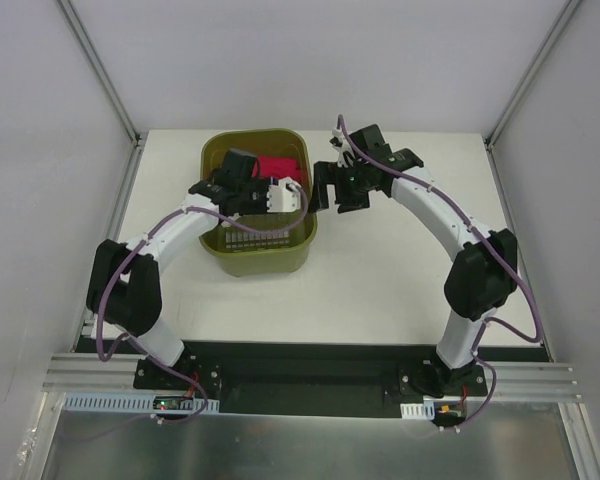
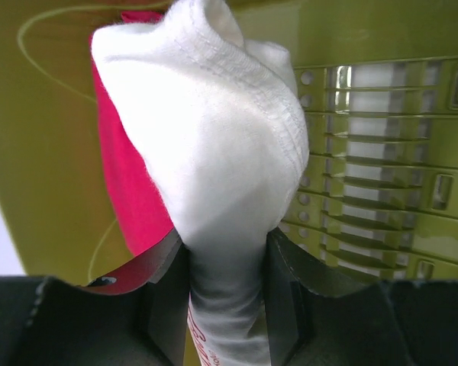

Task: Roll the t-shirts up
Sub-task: Move the bin to the center of the board.

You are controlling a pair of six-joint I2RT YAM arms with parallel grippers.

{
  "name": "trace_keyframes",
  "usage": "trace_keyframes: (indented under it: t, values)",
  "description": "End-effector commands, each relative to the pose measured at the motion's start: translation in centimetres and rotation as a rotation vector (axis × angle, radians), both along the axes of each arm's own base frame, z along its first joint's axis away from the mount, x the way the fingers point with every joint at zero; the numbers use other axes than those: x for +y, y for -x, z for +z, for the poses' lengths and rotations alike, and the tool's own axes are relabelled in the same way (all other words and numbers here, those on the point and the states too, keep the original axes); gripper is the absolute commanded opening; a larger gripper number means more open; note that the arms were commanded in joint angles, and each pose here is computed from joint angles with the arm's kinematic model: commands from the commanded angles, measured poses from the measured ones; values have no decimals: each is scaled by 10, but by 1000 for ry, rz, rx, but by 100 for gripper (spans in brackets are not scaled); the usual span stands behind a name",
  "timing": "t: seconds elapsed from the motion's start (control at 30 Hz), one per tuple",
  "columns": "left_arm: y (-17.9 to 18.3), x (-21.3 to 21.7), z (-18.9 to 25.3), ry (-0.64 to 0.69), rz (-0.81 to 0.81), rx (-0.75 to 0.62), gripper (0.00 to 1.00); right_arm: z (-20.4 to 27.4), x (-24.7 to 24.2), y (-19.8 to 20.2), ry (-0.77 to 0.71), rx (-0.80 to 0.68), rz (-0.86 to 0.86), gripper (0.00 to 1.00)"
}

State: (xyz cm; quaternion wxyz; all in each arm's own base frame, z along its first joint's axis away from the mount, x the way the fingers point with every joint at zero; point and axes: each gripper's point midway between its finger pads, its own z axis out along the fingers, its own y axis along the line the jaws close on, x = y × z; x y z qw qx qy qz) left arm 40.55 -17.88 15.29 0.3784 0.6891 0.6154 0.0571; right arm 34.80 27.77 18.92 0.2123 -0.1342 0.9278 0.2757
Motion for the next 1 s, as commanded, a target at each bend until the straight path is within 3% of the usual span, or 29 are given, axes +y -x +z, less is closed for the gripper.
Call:
trace_keyframes:
  t: [0.0, 0.23, 0.43, 0.67, 0.97]
  values:
    - [-33, 5, 18, 79, 26, -50, 0, 5, 6, 17, -1, 13, -25, 93]
    - [-45, 7, 7, 109, -91, -45, 0, -13, 17, 20, 23, 37, 25, 77]
    - [-56, 1, 27, 147, -91, -76, 0, -13, 29, 18, -31, 76, 11, 79]
    - [-59, 4, 47, 186, -46, -95, 0, 17, 40, 16, -55, 21, -11, 81]
    - [-52, 18, 43, 180, -19, -84, 0, -25, 57, 32, 7, 111, 27, 78]
